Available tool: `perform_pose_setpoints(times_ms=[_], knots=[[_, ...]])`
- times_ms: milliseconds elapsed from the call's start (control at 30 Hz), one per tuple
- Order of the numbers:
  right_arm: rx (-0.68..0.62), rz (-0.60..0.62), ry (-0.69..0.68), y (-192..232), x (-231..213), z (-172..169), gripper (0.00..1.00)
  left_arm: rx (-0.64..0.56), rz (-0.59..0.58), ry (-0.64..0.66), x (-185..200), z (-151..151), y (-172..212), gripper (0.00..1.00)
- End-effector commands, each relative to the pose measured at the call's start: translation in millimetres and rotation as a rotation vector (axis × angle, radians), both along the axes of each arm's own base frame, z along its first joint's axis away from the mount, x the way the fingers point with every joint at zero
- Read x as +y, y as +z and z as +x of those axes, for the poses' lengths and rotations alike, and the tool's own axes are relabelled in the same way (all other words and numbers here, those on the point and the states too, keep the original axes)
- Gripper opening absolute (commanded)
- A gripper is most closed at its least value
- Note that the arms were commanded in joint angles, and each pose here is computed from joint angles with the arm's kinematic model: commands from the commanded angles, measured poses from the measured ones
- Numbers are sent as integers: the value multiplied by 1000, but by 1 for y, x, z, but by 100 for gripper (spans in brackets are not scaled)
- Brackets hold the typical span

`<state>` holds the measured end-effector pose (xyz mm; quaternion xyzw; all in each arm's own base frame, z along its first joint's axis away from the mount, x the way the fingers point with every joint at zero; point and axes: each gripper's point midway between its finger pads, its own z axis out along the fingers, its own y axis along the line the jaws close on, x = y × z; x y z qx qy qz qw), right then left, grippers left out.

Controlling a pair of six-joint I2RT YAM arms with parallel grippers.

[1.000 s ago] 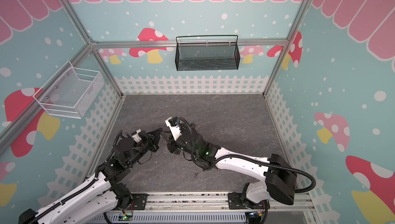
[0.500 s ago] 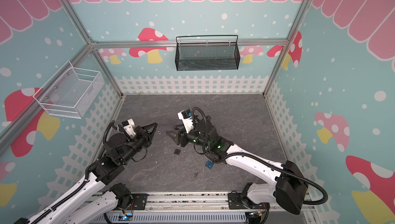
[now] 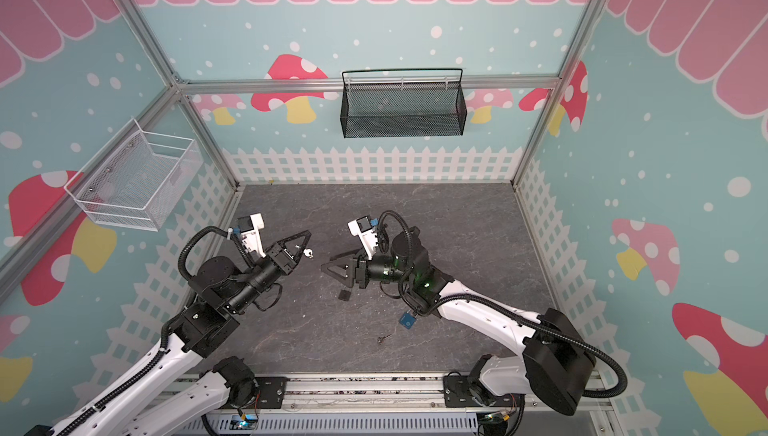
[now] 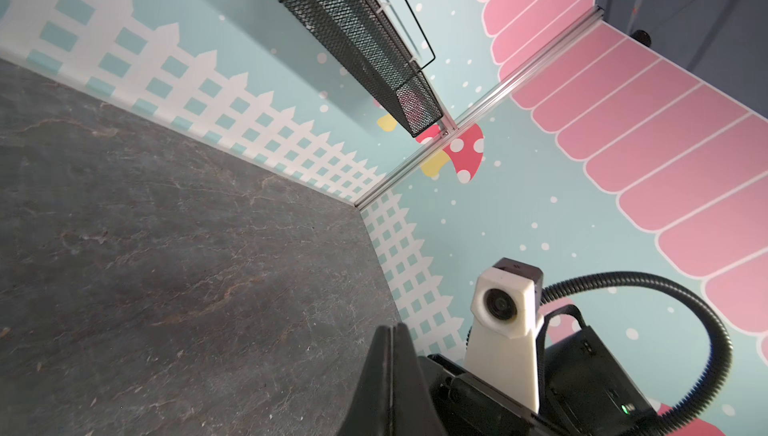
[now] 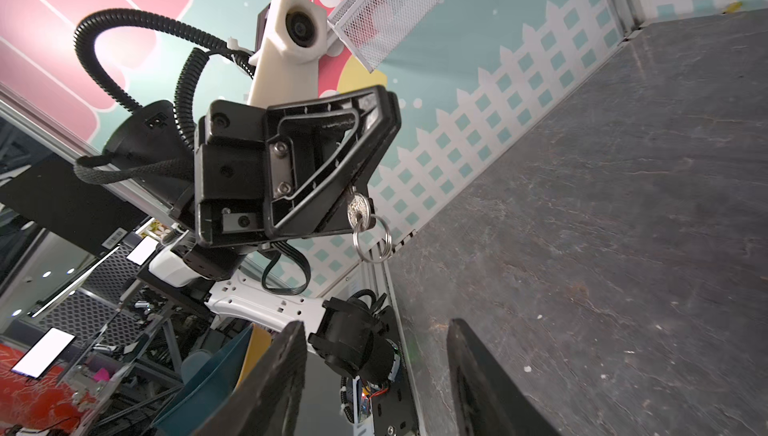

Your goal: Unlock with the key

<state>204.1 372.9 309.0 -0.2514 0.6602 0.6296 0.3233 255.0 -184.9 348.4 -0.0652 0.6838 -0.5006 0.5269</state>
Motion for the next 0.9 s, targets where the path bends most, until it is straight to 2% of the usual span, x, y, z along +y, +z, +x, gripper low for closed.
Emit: perform_pose_setpoints(times_ms=[0,467,867], knots=[[2,95,58,22,6,-2,57,-92,11,-53,-6,-8,7,0],[-19,161,89,39,17,3,46,-152,-3,-155,-20,-18,15,0],[-14,169,108,37,21,3,32,-153,-8,-168,-25,-15,17,0]])
